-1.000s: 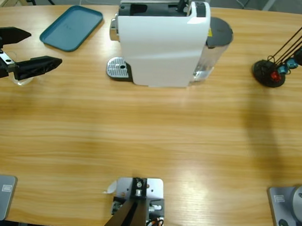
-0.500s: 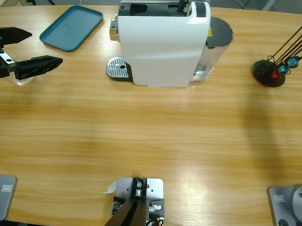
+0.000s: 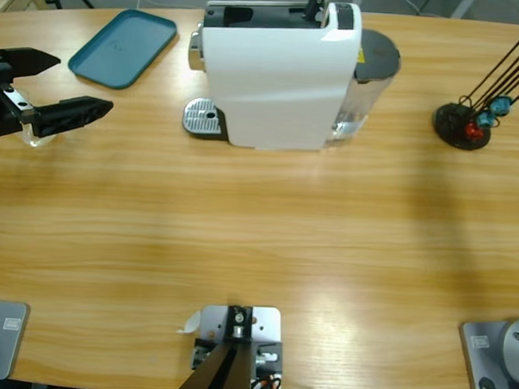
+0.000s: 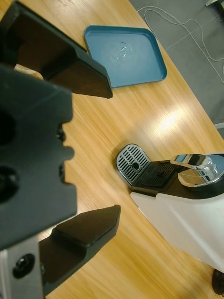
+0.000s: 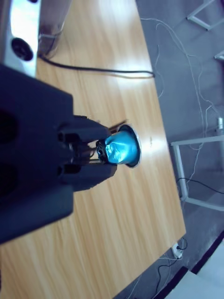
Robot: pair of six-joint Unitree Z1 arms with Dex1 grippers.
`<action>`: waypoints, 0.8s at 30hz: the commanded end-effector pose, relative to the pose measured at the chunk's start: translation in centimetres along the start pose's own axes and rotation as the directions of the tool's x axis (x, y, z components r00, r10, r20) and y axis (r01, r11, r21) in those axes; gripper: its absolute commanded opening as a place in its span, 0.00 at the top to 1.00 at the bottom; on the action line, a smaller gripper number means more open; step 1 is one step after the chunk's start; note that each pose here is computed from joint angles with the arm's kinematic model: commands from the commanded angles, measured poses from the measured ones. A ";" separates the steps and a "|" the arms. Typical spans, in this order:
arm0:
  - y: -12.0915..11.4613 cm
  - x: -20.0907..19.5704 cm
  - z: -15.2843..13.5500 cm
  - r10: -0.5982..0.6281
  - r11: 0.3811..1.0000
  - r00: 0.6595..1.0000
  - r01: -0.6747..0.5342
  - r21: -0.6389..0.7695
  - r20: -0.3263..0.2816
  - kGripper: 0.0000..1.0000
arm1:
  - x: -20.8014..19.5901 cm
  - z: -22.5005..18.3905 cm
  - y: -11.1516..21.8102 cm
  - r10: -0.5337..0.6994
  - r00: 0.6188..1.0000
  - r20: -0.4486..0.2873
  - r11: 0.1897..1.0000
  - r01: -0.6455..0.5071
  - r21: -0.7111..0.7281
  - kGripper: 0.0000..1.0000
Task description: Pour coffee
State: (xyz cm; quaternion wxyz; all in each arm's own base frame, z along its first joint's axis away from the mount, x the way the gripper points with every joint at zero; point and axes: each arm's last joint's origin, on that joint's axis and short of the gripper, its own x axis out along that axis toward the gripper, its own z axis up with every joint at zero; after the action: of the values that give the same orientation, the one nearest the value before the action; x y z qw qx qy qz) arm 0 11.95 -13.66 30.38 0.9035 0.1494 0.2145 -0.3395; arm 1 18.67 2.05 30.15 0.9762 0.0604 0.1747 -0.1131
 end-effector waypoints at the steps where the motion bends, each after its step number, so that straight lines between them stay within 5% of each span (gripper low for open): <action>1: -0.2 0.7 -1.3 -0.009 1.000 0.999 0.009 -0.004 -0.046 0.00 | -2.6 1.9 0.9 0.077 0.997 0.033 0.995 -0.075 -0.061 1.00; 4: -0.2 0.8 -1.2 -0.009 1.000 0.999 0.009 -0.001 -0.048 0.00 | -4.3 1.8 2.6 0.296 0.955 -0.019 0.937 -0.294 -0.191 1.00; 10: -0.1 0.4 -0.9 -0.006 1.000 1.000 0.006 -0.002 -0.027 0.00 | -7.3 -0.6 5.0 0.649 0.723 -0.237 0.651 -0.689 -0.319 1.00; 14: 0.1 -0.2 -0.6 0.007 1.000 1.000 -0.007 -0.006 -0.008 0.00 | -8.0 -0.8 7.2 0.725 0.604 -0.331 0.490 -0.790 -0.368 1.00; 19: 0.3 -0.6 -1.2 0.027 1.000 0.999 -0.027 0.000 -0.034 0.00 | -6.9 -0.3 14.0 0.771 0.421 -0.478 0.257 -0.892 -0.371 1.00; 24: 0.4 -1.3 -2.1 0.033 0.999 0.999 -0.033 0.001 -0.037 0.00 | -5.6 2.1 20.2 0.796 0.362 -0.486 0.139 -0.890 -0.435 1.00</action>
State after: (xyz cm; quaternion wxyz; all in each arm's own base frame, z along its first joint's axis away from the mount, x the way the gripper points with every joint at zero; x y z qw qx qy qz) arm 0 11.78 -13.37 30.31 0.9042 0.1523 0.2172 -0.3348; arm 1 15.03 15.85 35.24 0.8477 -0.1326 0.2005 0.4728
